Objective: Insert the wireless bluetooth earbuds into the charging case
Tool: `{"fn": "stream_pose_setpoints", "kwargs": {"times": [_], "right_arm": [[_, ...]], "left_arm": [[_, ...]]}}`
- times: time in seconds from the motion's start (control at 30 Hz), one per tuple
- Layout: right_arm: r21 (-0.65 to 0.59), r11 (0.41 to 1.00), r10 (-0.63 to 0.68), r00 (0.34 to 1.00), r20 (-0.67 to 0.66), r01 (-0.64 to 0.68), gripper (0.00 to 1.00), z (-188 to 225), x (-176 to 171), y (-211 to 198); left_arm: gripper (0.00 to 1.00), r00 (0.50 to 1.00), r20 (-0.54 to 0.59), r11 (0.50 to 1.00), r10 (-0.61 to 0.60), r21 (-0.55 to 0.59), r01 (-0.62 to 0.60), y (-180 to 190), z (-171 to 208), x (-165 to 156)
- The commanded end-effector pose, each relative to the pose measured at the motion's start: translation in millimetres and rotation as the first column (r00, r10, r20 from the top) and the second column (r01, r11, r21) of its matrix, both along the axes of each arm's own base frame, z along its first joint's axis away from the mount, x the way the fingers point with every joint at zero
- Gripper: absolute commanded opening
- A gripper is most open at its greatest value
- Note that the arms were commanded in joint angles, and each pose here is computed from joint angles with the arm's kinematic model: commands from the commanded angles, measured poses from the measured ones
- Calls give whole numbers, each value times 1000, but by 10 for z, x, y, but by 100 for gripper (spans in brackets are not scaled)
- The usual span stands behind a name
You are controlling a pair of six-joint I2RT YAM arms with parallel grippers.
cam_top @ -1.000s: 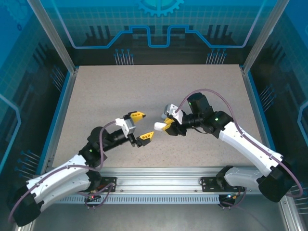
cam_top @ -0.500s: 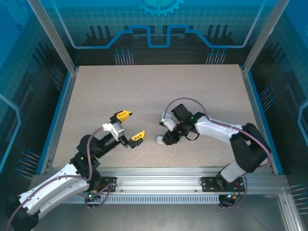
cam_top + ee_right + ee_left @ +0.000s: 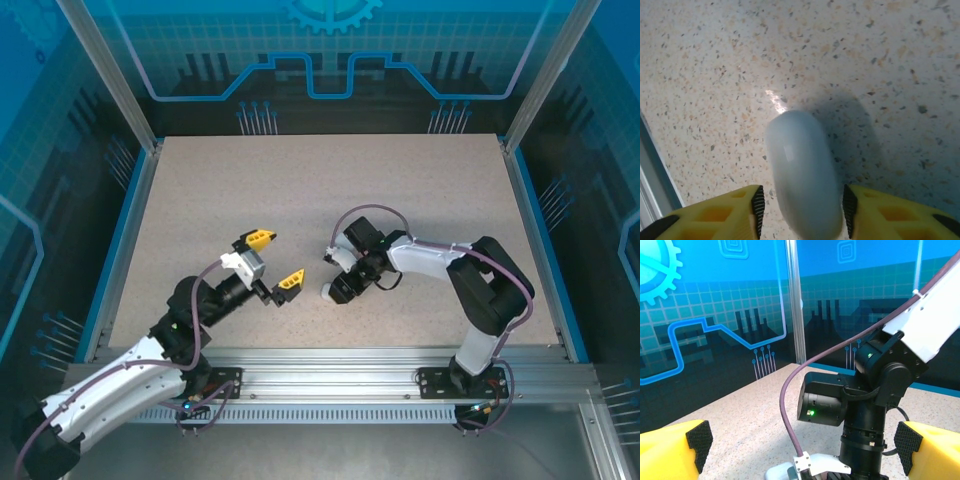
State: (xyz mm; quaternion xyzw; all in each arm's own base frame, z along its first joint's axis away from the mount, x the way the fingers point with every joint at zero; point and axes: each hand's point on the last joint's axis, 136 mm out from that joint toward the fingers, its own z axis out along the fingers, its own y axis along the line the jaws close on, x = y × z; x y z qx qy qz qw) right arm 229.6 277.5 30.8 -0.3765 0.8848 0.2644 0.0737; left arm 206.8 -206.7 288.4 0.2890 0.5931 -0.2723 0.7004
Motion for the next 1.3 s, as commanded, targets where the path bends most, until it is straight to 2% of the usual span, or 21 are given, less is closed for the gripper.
{"fn": "stream_pose_setpoints", "kwargs": {"times": [0.0,0.23,0.37,0.47,0.6,0.73,0.87,1.03,1.17,1.27], "right_arm": [[-18,999,-42,997,57,43,57,83,118,-39],[-5,992,-119,973,196,123,68,486,321,-207],[4,970,-231,925,301,241,71,825,480,-496],[5,930,-335,844,420,367,79,1099,619,-855],[20,825,-477,677,560,565,99,1323,751,-1494],[93,699,-613,527,588,709,100,1328,795,-2075],[137,588,-681,397,615,797,100,1199,813,-2551],[250,464,-770,247,589,850,100,995,854,-2909],[348,444,-779,163,606,826,100,893,908,-2976],[386,456,-768,135,626,802,100,870,971,-2976]], "left_arm": [[97,998,-8,998,61,2,-61,62,38,85],[99,984,-44,984,175,37,-173,159,-38,283],[99,949,-102,954,299,50,-295,363,-134,508],[99,879,-206,902,430,50,-430,715,-290,742],[99,729,-313,778,609,59,-625,1289,-549,957],[99,590,-327,653,738,128,-746,1696,-812,1076],[99,515,-341,595,786,193,-780,1876,-1075,1187],[99,494,-332,582,804,265,-769,1910,-1421,1344],[99,512,-329,599,793,272,-753,1900,-1627,1415],[99,573,-317,650,756,256,-716,1800,-1624,1486]]}}
